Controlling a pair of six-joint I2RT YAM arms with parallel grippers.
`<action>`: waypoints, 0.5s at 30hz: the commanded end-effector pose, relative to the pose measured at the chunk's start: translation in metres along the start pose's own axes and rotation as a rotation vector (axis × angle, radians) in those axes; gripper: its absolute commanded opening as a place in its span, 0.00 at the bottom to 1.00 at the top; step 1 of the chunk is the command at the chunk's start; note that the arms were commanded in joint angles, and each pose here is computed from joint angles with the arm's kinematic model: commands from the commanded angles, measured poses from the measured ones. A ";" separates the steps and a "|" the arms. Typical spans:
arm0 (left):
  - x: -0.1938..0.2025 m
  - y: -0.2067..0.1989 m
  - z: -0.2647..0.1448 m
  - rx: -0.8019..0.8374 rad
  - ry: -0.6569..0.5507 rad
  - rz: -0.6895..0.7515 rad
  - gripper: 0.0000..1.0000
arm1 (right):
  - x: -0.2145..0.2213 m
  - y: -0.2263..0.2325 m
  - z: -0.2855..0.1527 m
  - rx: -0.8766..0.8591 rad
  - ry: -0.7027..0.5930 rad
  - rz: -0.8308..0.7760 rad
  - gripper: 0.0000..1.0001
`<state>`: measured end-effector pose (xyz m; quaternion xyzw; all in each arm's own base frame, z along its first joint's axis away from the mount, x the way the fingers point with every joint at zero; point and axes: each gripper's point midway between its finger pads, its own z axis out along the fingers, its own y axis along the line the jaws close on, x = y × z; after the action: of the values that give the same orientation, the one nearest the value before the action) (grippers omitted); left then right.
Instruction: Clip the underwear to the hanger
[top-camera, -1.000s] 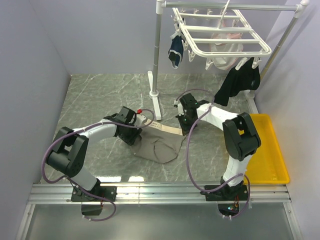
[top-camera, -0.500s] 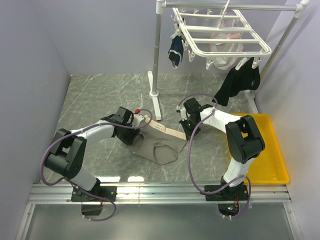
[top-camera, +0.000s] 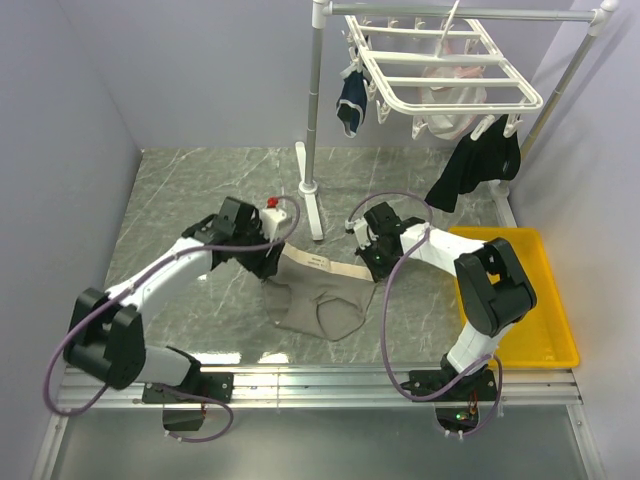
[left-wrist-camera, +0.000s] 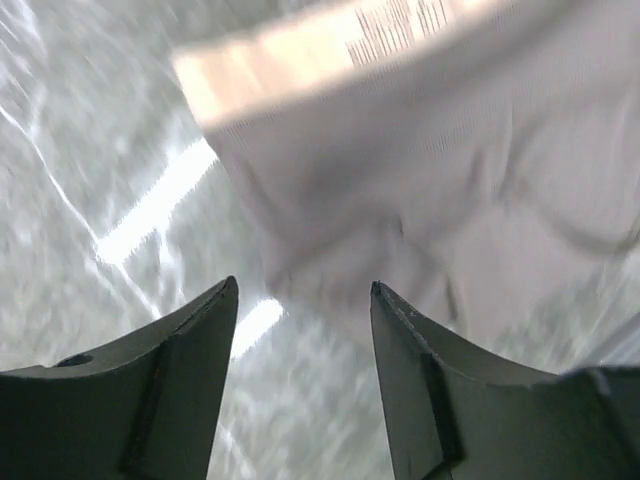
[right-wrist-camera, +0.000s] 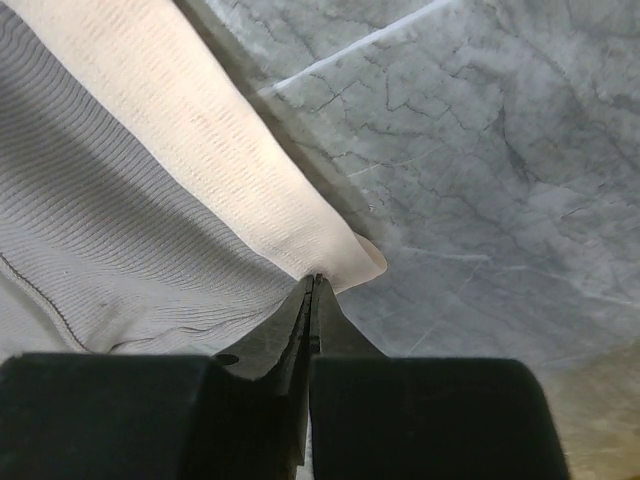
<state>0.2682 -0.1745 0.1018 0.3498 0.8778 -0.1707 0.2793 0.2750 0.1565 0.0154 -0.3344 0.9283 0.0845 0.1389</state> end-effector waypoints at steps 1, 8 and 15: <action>-0.035 0.015 0.017 0.002 -0.056 -0.174 0.61 | 0.001 -0.013 -0.005 0.067 -0.004 -0.089 0.00; -0.057 0.055 0.060 -0.019 -0.085 -0.330 0.56 | -0.012 -0.011 -0.012 0.091 -0.046 -0.157 0.00; -0.063 0.047 0.101 0.121 -0.076 -0.404 0.52 | -0.016 -0.007 0.002 0.111 -0.035 -0.235 0.00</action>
<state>0.3589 -0.1989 0.0343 0.1787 0.9301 -0.2283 0.2254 0.2833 0.1574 0.0183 -0.4080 0.8975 0.0393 0.1627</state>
